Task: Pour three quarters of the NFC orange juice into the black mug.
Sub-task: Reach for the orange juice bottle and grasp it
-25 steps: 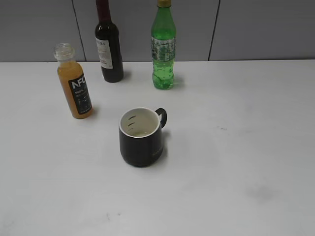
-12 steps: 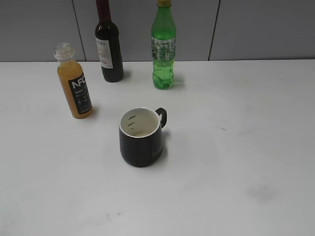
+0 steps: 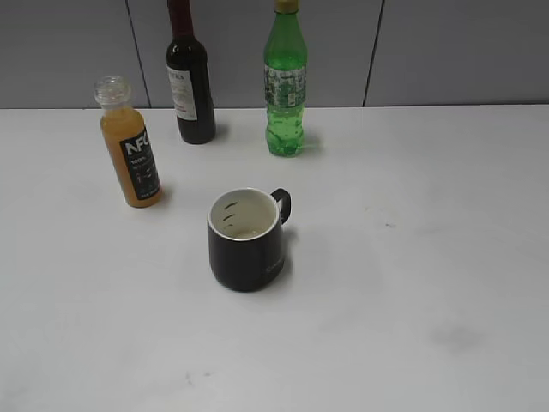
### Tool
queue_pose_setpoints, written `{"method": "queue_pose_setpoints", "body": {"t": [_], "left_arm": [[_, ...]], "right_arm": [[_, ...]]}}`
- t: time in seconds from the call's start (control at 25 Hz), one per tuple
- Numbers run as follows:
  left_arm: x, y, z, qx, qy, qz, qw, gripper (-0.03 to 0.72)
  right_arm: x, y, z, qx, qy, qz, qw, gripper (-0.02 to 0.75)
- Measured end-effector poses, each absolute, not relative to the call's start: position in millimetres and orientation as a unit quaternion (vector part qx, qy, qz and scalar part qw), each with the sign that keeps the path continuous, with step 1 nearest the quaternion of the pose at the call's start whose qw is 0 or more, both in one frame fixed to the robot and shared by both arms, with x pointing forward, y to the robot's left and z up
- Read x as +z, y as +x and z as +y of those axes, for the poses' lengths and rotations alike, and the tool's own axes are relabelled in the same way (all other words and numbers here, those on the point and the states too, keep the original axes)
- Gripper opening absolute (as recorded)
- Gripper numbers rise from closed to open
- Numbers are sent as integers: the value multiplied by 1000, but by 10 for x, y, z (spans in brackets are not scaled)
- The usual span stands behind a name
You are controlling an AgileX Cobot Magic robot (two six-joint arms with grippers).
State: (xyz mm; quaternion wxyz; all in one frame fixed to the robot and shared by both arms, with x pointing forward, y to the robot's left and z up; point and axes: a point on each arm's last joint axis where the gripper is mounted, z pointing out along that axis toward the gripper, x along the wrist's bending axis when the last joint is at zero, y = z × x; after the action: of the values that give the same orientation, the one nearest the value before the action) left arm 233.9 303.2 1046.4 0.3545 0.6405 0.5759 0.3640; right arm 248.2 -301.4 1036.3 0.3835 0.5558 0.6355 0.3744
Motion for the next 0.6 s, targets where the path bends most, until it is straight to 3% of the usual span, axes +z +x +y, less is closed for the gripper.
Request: {"method": "queue_pose_setpoints", "body": {"t": [0.6], "left_arm": [[10464,2339,3032,364,640,576,355,236]], "right_arm": [[10363,2482,-3014,374,556,635,384,594]]}}
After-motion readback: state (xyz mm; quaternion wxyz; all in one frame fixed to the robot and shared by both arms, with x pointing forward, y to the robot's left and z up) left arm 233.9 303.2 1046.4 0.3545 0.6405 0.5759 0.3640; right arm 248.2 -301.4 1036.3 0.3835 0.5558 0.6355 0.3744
